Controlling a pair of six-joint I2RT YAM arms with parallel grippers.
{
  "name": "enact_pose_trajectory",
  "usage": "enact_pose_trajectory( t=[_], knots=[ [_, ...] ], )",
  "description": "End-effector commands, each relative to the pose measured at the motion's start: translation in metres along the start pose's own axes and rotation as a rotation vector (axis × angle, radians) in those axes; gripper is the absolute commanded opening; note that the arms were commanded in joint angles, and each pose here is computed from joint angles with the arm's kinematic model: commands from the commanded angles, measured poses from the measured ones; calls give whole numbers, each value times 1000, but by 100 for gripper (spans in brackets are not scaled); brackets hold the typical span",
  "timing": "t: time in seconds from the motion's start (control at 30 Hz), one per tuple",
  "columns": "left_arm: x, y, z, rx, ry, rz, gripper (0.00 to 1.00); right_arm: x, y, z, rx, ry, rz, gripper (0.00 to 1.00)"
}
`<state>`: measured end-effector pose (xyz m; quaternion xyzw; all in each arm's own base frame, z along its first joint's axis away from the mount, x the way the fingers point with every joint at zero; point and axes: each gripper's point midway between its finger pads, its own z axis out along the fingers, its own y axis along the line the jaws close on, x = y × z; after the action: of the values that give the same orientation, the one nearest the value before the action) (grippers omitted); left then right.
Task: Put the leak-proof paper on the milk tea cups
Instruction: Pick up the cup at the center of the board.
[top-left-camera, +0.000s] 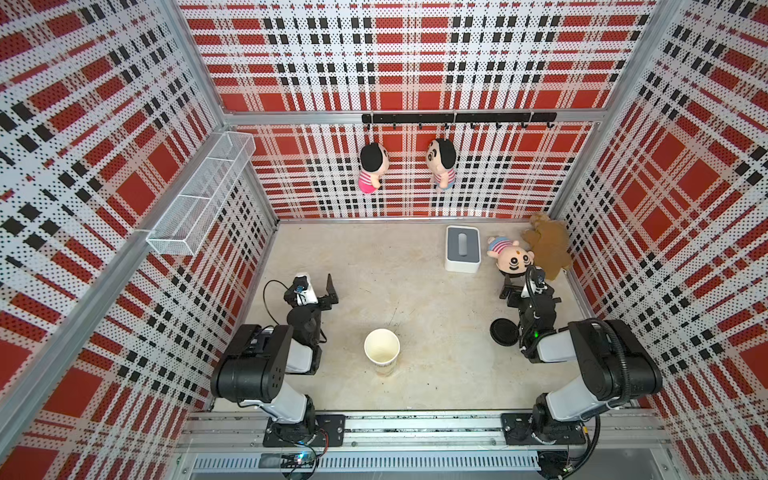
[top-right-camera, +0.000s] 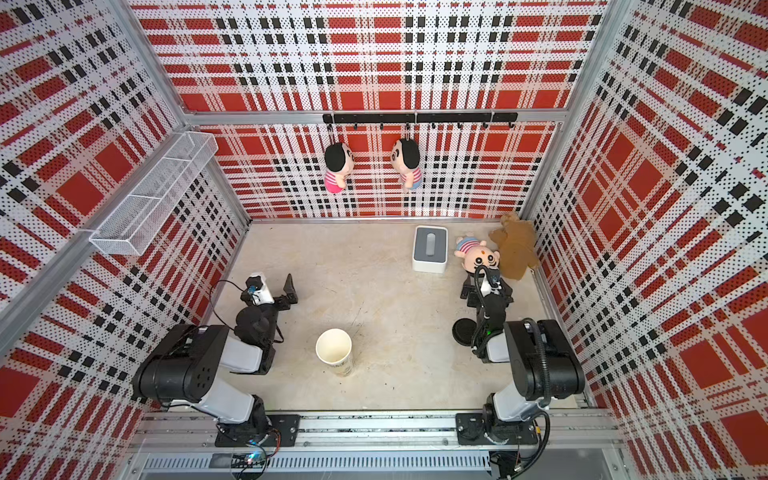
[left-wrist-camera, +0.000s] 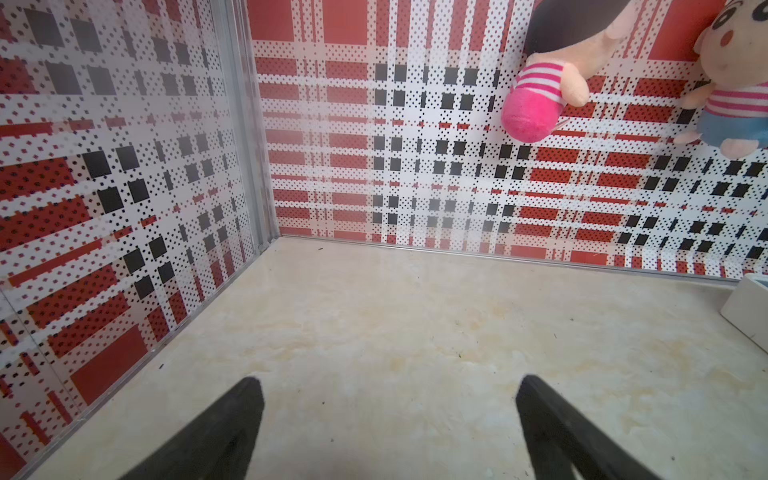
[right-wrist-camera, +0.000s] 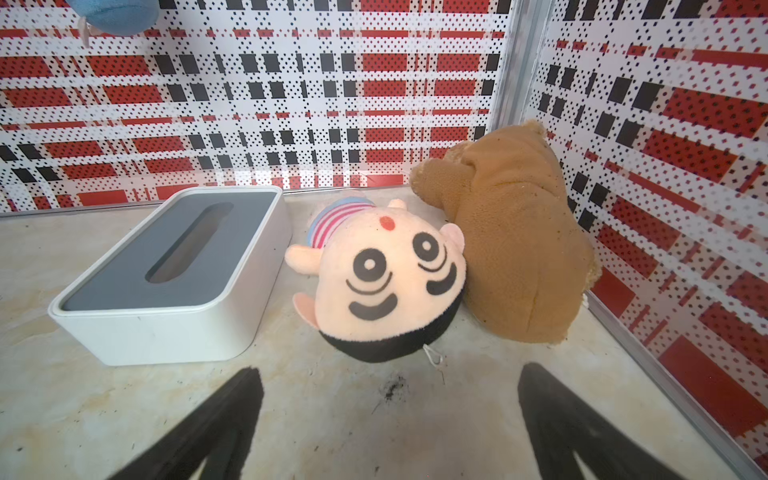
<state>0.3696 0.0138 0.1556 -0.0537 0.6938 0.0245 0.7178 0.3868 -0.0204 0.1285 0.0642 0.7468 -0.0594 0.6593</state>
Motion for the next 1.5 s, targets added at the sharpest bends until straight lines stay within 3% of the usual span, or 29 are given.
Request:
enact_pose_trajectory(
  t=[0.0, 0.83, 1.07, 1.13, 1.17, 1.23, 1.3, 1.37, 1.47],
  knots=[
    [-4, 1, 3, 3, -12, 11, 98, -3, 2, 1, -9, -10, -17, 100],
    [-5, 1, 2, 3, -15, 10, 98, -3, 3, 1, -9, -11, -17, 100],
    [-46, 18, -13, -167, -81, -18, 98, -28, 5, 1, -14, 15, -32, 100],
    [-65, 28, -25, -243, -131, -151, 98, -46, 11, -3, -49, 8, -6, 100],
    [-74, 36, -30, -275, -154, -263, 98, -55, 5, -5, -13, 8, 98, 100],
    [-81, 34, -24, -211, -87, -359, 98, -52, -12, -11, 79, 69, 323, 100],
    [-91, 26, -15, -104, -23, -451, 98, -67, 30, -11, -204, 84, 290, 100],
    [-92, 25, -8, -47, 28, -551, 98, -76, 68, -19, -373, 108, 300, 100],
    [-83, 26, -4, 49, 108, -695, 98, -84, 145, -58, -639, 81, 183, 100]
  ],
)
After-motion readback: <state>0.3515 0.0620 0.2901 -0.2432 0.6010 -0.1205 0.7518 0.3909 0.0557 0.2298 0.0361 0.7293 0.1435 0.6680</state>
